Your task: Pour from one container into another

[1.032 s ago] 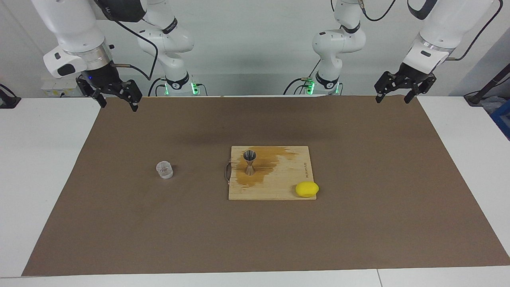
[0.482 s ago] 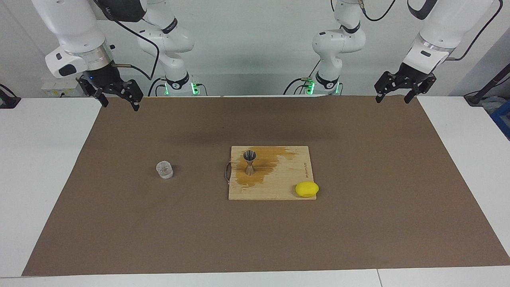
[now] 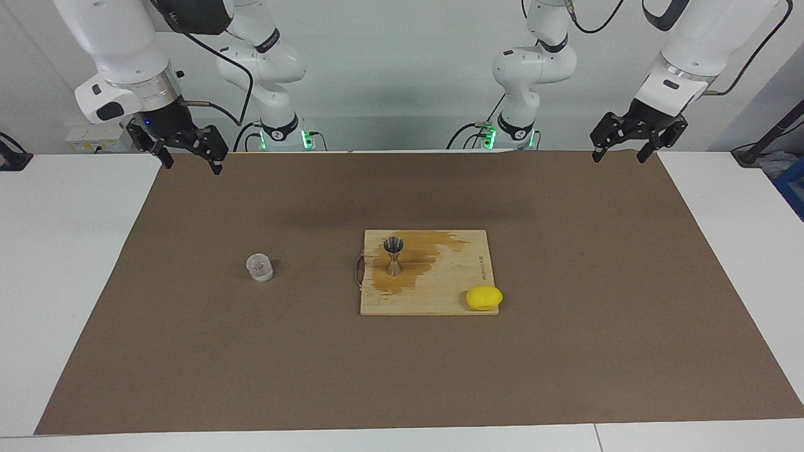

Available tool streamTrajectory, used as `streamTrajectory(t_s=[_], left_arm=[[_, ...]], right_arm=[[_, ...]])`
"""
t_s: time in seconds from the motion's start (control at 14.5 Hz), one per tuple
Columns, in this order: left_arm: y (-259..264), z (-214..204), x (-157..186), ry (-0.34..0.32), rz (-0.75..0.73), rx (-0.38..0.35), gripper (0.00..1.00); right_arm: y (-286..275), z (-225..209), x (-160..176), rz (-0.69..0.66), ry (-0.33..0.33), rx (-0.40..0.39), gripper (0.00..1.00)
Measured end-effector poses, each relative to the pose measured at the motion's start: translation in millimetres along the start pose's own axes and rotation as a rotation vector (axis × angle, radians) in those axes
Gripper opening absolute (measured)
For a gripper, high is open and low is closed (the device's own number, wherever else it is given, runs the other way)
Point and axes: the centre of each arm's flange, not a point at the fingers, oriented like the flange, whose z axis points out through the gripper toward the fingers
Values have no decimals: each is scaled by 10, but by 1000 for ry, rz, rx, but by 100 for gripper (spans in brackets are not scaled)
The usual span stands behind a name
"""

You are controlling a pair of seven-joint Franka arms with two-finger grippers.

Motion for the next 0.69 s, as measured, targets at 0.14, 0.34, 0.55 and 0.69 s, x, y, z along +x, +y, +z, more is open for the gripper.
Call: streamTrajectory(t_s=[0.14,0.34,0.55,0.69], left_arm=[[0,0,0,0,0,0,100],[0,0,0,0,0,0,100],[0,0,0,0,0,0,100],[0,0,0,0,0,0,100]], right_arm=[[-20,-3,-6,6,-3,18,100],[-24,-15,-5,8,3,23,100],[-24,-6,-8,7,1,23,100],[-27,5,-12,7,-2,22,100]])
